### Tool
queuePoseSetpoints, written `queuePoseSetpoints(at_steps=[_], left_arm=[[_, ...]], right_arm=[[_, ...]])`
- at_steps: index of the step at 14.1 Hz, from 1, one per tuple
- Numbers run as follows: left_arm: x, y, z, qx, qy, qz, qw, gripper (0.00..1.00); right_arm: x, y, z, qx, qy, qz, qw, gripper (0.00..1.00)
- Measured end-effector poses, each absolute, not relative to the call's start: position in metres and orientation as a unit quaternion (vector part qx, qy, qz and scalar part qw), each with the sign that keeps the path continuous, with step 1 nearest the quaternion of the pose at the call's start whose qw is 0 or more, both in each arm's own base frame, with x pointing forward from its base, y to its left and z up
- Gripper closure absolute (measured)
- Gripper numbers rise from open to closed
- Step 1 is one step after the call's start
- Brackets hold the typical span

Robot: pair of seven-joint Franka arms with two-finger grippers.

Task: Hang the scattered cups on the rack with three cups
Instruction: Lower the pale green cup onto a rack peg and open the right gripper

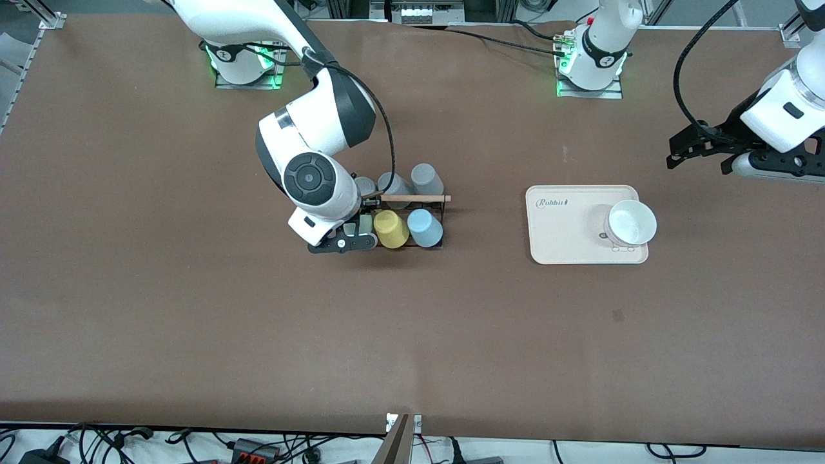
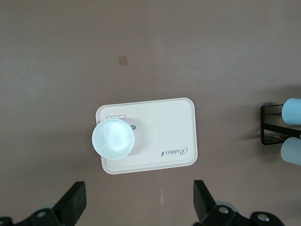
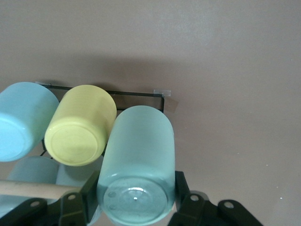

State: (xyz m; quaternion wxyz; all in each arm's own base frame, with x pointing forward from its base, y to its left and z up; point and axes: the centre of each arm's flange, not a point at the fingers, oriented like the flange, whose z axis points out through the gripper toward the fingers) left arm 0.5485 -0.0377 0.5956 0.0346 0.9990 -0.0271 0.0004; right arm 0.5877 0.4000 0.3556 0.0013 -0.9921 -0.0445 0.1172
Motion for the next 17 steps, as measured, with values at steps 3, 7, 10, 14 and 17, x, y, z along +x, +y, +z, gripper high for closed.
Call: queuePoseSetpoints(at_steps=[3,7,10,14,17], left_arm=[[0.549,-0.038,0.596,0.999,-0.027,0.000,0.035,0.00],[0.549,-0.038,0.596,0.999,-0.027,0.000,0.035,0.00],[0.549,-0.038,0.596,0.999,-0.027,0.000,0.035,0.00],[0.549,-0.038,0.596,0.999,-0.027,0.000,0.035,0.00],[0.549,-0.038,0.596,0.999,-0.027,0.001,0.035,0.00]], right_arm=[[0.588,0.400,0.344,-0.991,-0.044,0.124,-0.003,0.34],[0.590,0.402,0.329,-0.991,-0.042,0.124,-0.004,0.34],[0.591,0.403,0.320,-0.991,-0.040,0.124,-0.005,0.34],[0.590,0.406,0.319,-0.992,-0.030,0.124,-0.007,0.20],[0.593,0.409,0.335,-0.994,-0.017,0.112,0.000,0.00]])
